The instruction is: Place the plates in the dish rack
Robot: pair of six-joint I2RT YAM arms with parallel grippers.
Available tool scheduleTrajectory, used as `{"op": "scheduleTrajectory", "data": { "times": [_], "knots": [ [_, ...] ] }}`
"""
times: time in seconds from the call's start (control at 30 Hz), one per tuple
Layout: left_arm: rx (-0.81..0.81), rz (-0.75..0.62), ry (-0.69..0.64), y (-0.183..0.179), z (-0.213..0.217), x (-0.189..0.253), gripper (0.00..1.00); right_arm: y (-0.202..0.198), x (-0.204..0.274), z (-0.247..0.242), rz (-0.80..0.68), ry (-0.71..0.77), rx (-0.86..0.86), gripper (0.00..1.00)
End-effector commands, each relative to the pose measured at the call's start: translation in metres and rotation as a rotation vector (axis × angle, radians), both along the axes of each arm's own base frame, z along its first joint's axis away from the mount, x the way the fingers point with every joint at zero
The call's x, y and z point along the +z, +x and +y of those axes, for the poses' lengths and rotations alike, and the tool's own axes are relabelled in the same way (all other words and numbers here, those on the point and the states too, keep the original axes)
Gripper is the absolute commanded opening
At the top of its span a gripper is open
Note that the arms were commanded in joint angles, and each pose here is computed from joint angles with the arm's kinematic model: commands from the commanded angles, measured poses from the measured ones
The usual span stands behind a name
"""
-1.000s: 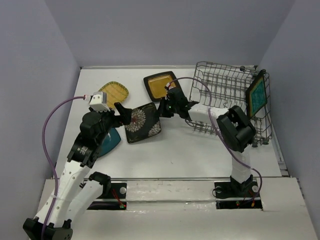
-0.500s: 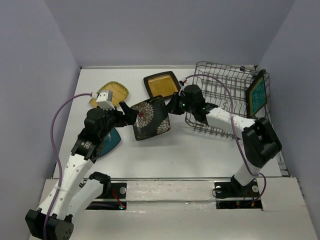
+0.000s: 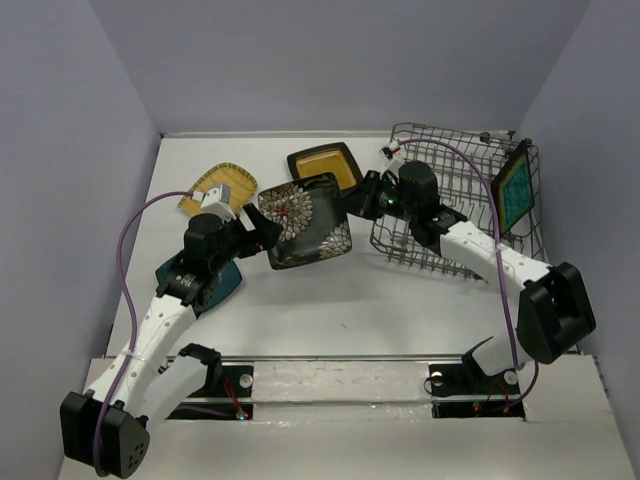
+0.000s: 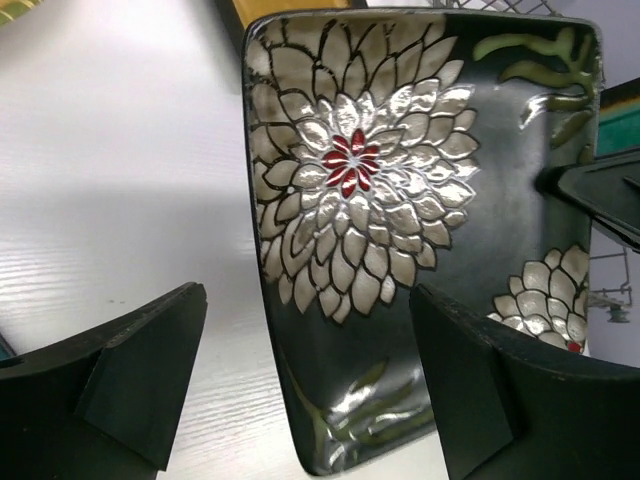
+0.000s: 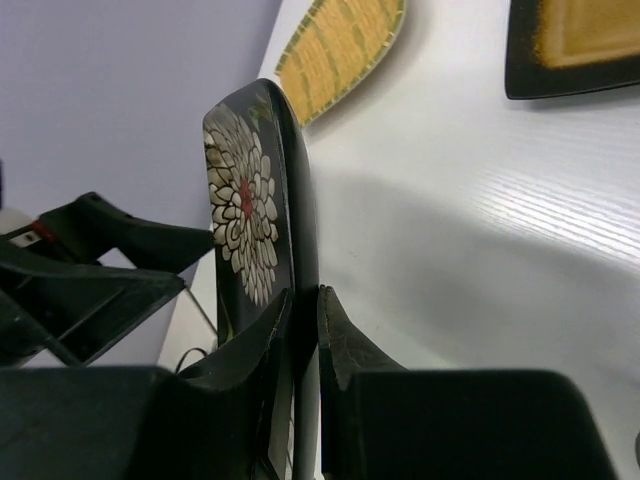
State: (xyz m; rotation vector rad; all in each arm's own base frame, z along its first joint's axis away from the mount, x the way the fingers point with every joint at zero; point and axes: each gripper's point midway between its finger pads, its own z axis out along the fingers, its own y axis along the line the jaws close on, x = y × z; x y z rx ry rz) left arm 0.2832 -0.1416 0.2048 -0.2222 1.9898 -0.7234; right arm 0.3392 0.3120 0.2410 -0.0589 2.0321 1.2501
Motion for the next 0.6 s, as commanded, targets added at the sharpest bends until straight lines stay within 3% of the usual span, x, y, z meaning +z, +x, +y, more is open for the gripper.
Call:
{"op": "scheduleTrajectory", "data": {
  "times": [0.0,0.17,0.23,0.27,0.37,0.43,0.57],
  "knots": [
    [-0.032,-0.007,-0.111,0.005,-0.015,-0.001,0.93,-0.017,0.089,0.006,-0.174,0.225,0.1,0.07],
    [-0.076,-0.078,-0.208,0.005,-0.027,0.013,0.84,-0.028,0.09,0.007,-0.163,0.258,0.137,0.07],
    [-0.088,-0.085,-0.238,0.001,-0.029,0.014,0.74,-0.031,0.089,0.009,-0.154,0.274,0.156,0.07],
    [-0.088,-0.107,-0.248,0.0,-0.028,0.019,0.67,-0.033,0.087,0.009,-0.152,0.279,0.164,0.07],
    [-0.092,-0.147,-0.27,-0.005,-0.028,0.031,0.22,-0.034,0.078,0.011,-0.13,0.282,0.174,0.07],
    [-0.092,-0.16,-0.271,-0.007,-0.027,0.035,0.08,-0.035,0.073,0.012,-0.113,0.281,0.182,0.07],
    [-0.11,-0.185,-0.263,-0.012,-0.027,0.049,0.06,-0.036,0.059,0.015,-0.088,0.268,0.212,0.07]
  ]
}}
